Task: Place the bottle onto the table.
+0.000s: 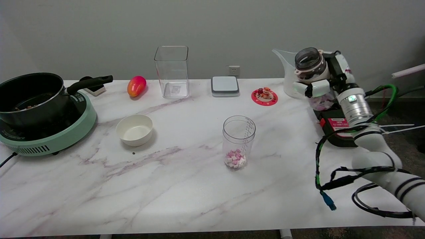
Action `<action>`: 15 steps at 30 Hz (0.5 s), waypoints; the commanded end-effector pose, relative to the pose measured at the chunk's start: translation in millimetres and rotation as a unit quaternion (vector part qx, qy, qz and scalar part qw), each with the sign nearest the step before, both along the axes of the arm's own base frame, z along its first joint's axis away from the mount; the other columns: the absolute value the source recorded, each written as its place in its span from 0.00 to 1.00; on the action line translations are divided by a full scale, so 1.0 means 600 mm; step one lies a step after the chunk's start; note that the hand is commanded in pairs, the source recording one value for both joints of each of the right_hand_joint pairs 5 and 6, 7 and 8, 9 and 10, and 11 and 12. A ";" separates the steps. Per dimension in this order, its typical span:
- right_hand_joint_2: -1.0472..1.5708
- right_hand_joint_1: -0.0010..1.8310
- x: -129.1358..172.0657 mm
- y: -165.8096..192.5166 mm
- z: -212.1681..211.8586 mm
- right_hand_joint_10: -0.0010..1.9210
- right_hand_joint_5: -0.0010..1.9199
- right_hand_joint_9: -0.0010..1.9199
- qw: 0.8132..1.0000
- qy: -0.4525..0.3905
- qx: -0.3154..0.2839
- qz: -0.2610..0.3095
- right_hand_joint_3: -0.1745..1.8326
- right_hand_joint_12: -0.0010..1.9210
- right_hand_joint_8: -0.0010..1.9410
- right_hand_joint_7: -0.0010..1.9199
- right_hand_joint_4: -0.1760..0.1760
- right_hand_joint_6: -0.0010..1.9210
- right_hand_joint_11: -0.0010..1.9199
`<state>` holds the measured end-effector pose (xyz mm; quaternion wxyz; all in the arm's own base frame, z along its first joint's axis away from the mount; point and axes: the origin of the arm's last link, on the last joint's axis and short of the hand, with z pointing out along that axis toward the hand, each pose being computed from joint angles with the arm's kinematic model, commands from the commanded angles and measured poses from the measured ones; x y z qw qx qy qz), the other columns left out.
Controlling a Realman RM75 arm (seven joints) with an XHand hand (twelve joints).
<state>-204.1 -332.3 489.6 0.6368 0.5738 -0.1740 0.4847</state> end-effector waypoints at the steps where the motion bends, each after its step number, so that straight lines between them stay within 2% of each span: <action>1: 0.49 0.90 -0.148 -0.127 -0.022 0.71 0.67 0.71 0.954 -0.289 0.076 -0.002 0.65 0.60 0.73 0.73 0.50 0.67 0.60; 4: 0.47 0.90 -0.137 -0.130 -0.033 0.70 0.67 0.70 0.952 -0.291 0.088 0.021 0.67 0.59 0.72 0.73 0.50 0.67 0.59; 9: 0.46 0.90 -0.072 -0.142 -0.066 0.70 0.67 0.70 0.943 -0.283 0.146 0.096 0.68 0.59 0.72 0.73 0.50 0.67 0.59; 11: 0.52 0.88 -0.056 -0.144 -0.079 0.71 0.71 0.71 0.938 -0.287 0.162 0.108 0.59 0.61 0.74 0.75 0.50 0.71 0.61; 15: 0.59 0.86 -0.050 -0.143 -0.098 0.73 0.75 0.73 0.932 -0.294 0.179 0.112 0.51 0.62 0.76 0.77 0.50 0.75 0.62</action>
